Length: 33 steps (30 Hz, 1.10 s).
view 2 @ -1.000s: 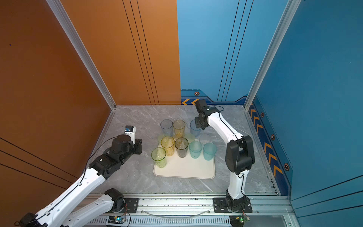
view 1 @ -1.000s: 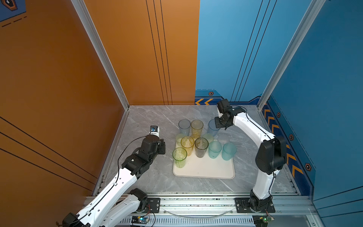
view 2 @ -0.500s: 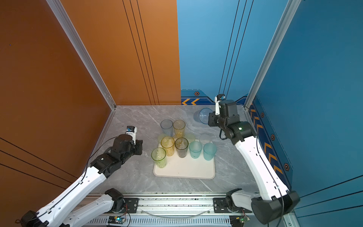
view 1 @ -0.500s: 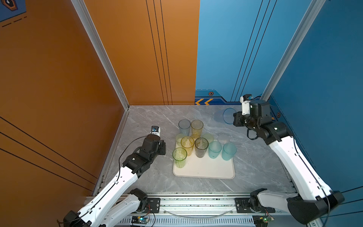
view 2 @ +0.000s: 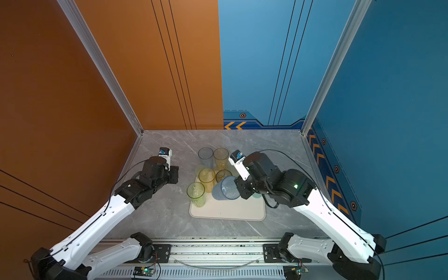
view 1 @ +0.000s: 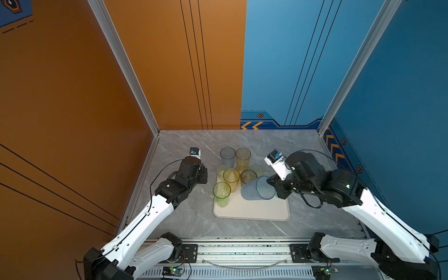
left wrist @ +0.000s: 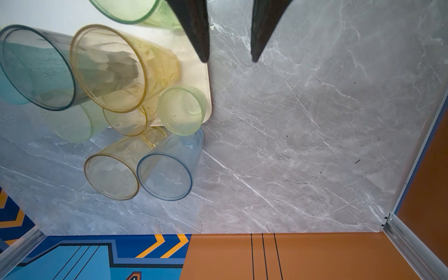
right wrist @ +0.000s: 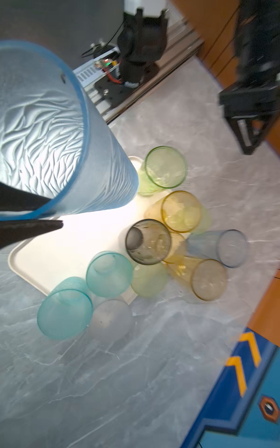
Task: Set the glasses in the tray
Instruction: 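Close the right gripper on the light blue cup's rim and lift it, then carry the light blue cup over the tray and lower it onto the near side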
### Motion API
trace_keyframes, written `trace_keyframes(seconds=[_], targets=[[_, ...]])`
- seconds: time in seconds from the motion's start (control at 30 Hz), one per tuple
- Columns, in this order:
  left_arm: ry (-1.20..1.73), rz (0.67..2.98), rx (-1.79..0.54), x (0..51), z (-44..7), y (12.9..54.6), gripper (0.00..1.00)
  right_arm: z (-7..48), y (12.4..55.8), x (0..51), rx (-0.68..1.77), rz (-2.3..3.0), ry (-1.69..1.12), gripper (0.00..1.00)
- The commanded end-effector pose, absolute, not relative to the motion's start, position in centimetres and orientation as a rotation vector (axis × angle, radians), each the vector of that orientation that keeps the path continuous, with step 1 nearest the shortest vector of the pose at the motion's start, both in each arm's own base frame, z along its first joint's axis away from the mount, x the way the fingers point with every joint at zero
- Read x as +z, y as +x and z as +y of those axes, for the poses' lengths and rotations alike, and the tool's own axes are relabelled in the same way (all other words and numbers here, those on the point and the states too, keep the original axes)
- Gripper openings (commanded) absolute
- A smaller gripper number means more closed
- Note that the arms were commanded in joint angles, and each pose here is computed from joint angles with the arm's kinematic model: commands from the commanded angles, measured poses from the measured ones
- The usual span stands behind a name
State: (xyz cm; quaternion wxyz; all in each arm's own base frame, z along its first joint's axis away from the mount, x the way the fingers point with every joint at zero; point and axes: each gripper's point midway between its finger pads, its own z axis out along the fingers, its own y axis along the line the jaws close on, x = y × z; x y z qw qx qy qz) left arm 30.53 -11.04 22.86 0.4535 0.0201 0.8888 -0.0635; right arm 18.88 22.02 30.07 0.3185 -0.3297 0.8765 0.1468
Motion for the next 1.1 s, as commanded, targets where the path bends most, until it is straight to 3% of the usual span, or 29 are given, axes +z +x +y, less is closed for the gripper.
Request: trace_keyframes(seconds=[0.0,0.47,1.07], targets=[[0.063,2.195,-0.185,23.7,-11.5,30.5,0.3,21.9,19.4,26.4,0.247,2.415,-0.874,0.0],[0.076,2.208,-0.182,23.3,-11.9,30.7,0.3,26.7,21.6,19.5,0.155,2.526,-0.943,0.0],[0.084,2.218,-0.168,23.0,-11.6,30.7,0.32,28.6,23.6,16.7,0.081,2.569,-0.973,0.0]])
